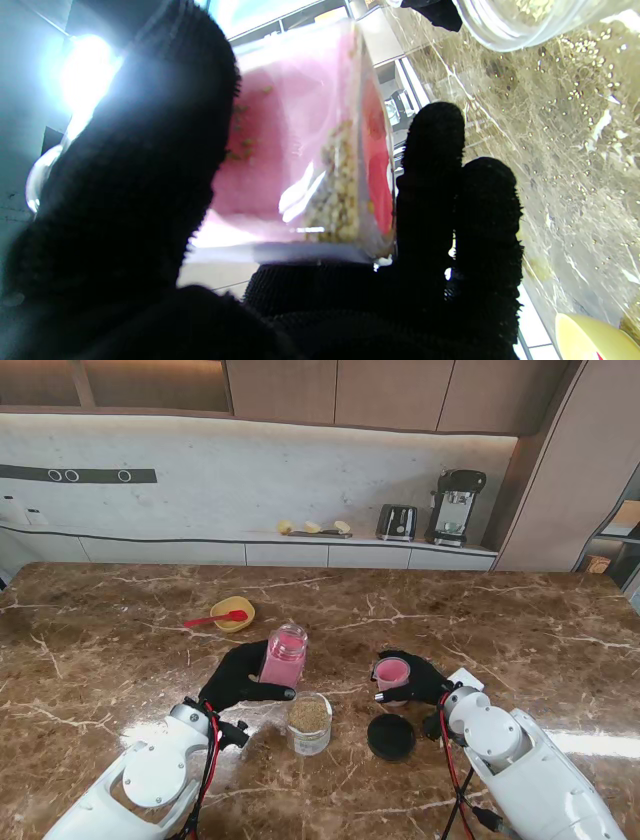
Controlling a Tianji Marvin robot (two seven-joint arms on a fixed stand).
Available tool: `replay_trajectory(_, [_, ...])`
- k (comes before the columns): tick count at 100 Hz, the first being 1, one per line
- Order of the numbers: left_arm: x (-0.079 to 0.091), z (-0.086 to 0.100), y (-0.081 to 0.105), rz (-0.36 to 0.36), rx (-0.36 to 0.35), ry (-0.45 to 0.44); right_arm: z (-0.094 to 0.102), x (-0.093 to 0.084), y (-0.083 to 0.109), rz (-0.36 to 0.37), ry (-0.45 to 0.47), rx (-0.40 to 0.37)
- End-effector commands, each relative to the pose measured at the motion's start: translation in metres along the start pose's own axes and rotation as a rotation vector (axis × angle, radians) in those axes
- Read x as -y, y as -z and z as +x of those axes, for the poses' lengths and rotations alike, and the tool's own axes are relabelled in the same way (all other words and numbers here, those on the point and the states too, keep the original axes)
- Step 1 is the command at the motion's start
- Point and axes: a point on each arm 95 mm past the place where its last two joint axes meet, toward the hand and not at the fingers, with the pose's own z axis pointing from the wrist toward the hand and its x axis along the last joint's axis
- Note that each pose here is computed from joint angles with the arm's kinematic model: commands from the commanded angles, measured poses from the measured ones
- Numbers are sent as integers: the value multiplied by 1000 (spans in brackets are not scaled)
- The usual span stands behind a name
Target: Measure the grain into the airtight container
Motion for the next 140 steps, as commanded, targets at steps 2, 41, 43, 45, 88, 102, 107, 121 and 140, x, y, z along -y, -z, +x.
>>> replay_trajectory(2, [-1,-1,1,0,3,2,4,5,4,-1,1,0])
replay_trajectory(41, [-1,1,-4,-4,-12,0,61,-40,25,-162,90,-76])
replay_trajectory(43, [-2,1,-4,-4,-13,0,64,-41,27,-167,93,-79])
replay_trajectory(45, [-2,1,-5,-4,-14,0,67,-43,28,-171,97,-83])
replay_trajectory(88, [-8,7,-17,-36,-41,-2,134,-61,53,-297,193,-171])
replay_trajectory(102, [-12,9,-22,-50,-47,0,155,-57,62,-296,215,-191])
replay_trajectory(107, [-13,9,-23,-55,-47,1,161,-56,64,-291,223,-200])
replay_trajectory(121, [-17,11,-26,-69,-50,5,174,-53,68,-295,250,-227])
replay_trajectory(140, [-20,12,-30,-78,-49,8,188,-50,71,-294,286,-253])
